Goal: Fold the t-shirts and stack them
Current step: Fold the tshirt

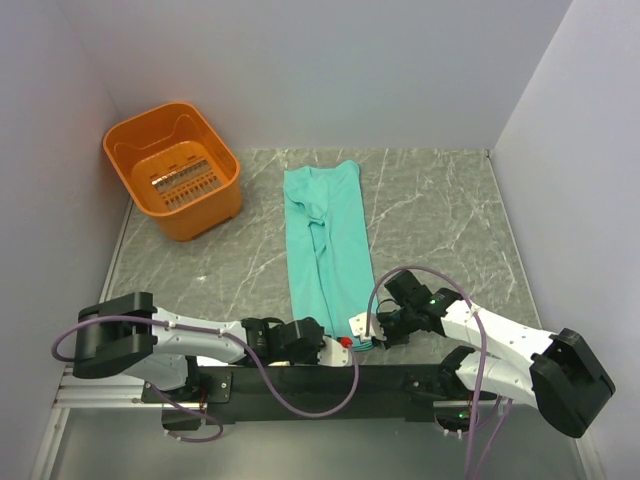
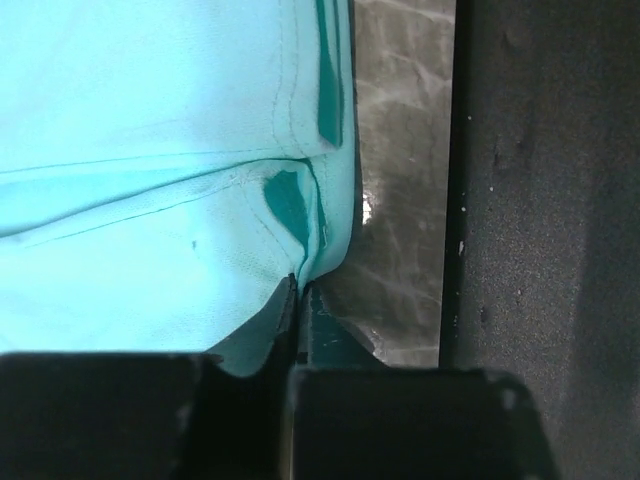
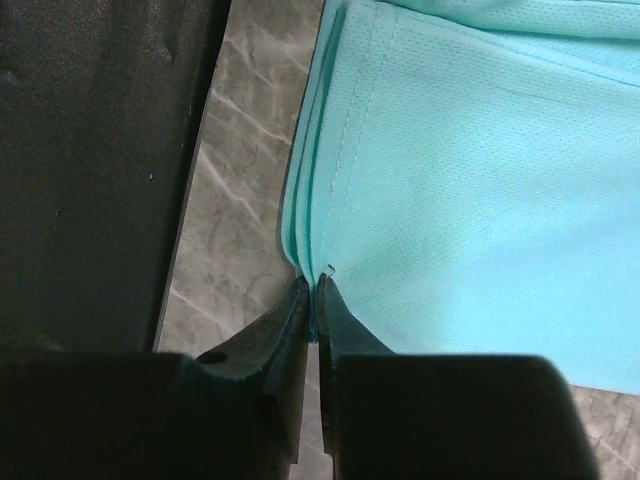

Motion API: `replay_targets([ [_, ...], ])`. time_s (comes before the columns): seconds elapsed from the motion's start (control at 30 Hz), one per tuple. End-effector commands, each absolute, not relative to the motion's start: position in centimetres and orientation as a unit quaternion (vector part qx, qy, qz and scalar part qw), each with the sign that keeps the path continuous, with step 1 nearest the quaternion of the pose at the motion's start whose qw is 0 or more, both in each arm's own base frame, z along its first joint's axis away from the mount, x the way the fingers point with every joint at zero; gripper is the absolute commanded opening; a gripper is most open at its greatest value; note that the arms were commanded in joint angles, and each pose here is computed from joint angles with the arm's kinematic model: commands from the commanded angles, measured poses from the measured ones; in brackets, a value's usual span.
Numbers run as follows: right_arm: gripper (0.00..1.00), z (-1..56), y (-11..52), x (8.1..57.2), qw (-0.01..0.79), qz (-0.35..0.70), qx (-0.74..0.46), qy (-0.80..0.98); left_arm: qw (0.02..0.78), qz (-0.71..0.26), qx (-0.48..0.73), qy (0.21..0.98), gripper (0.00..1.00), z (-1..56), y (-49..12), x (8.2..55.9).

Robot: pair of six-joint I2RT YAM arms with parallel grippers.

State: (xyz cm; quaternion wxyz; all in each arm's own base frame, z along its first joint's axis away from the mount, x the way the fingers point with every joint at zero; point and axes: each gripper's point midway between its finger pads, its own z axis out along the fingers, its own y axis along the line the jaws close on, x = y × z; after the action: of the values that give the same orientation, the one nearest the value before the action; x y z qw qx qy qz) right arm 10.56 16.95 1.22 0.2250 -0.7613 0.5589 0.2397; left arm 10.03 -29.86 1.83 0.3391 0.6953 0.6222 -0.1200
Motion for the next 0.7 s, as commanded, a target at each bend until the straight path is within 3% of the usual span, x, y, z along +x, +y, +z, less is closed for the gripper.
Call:
replay_targets([
  [0.0, 0.11, 1.9, 17.3, 10.9, 0.233, 0.241, -0.757, 0.561, 0.264, -0.069, 0.722, 0.636, 0.01, -1.5, -25.2, 9.2],
  [0.2, 0.0, 3.9, 17.9, 11.5, 0.255, 0.264, -0.734, 0.572, 0.313, -0.095, 0.71, 0.624, 0.01, 1.3, -26.3, 9.5],
  [0.47, 0.0, 8.5, 18.2, 12.7, 0.285, 0.306, -0.691, 0.589, 0.343, -0.152, 0.704, 0.603, 0.0, 4.8, -27.7, 9.5],
  [0.67, 0.0, 10.9, 18.5, 16.3, 0.296, 0.304, -0.644, 0.637, 0.372, -0.195, 0.678, 0.603, 0.0, 9.0, -28.4, 14.3],
])
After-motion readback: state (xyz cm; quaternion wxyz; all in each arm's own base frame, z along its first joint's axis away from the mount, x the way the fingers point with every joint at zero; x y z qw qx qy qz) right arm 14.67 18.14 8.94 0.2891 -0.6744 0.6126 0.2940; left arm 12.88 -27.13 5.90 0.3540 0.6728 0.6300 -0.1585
